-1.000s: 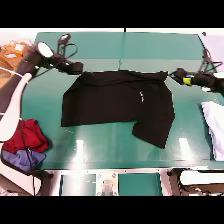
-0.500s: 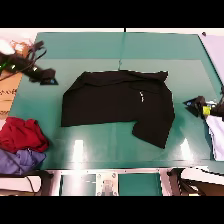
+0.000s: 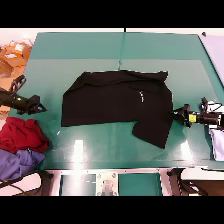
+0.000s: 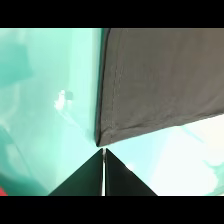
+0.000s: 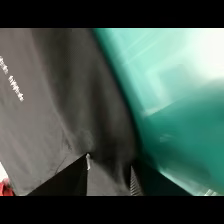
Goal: Fold the shirts.
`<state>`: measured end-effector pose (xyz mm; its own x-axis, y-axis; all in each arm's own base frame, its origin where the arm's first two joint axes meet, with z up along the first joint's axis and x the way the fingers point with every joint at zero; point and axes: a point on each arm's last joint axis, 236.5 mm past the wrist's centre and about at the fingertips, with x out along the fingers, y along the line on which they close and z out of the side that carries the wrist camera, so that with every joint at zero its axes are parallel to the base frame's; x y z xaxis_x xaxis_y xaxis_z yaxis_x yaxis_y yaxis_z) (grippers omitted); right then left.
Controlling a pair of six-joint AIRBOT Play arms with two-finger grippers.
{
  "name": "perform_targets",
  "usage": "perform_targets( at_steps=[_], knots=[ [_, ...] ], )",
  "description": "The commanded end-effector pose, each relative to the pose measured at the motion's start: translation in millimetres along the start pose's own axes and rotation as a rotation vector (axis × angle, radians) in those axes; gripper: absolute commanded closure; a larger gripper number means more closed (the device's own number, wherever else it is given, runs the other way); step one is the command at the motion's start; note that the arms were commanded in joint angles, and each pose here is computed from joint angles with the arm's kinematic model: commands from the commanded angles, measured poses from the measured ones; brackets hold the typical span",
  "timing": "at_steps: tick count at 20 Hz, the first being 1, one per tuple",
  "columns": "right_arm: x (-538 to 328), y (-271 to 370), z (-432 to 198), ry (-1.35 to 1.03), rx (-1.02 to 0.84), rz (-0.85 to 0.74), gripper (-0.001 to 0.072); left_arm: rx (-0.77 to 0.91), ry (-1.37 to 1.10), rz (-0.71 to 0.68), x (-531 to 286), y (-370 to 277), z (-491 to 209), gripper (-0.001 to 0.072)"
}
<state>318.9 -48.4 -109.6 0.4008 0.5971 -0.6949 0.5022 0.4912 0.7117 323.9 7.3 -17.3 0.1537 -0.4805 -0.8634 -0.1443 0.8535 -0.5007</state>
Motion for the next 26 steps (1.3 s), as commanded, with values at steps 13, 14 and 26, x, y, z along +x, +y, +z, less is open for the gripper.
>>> perform_targets(
  at_steps=[13, 14, 26],
  knots=[
    [-1.3, 7.2, 18.7, -0.014, -0.070, -0.015, 0.0690, -0.349, 0.102, -0.121, 69.2, 4.4, -65.9, 0.0068],
    [-1.3, 7.8, 18.9, -0.015, -0.069, -0.012, 0.0689, -0.359, 0.082, -0.143, 81.0, -0.5, -67.5, 0.0068],
    [-0.4, 6.9, 18.4, -0.012, -0.062, -0.012, 0.0689, -0.315, -0.075, -0.141, 122.8, -22.6, -46.3, 0.0677]
  ],
)
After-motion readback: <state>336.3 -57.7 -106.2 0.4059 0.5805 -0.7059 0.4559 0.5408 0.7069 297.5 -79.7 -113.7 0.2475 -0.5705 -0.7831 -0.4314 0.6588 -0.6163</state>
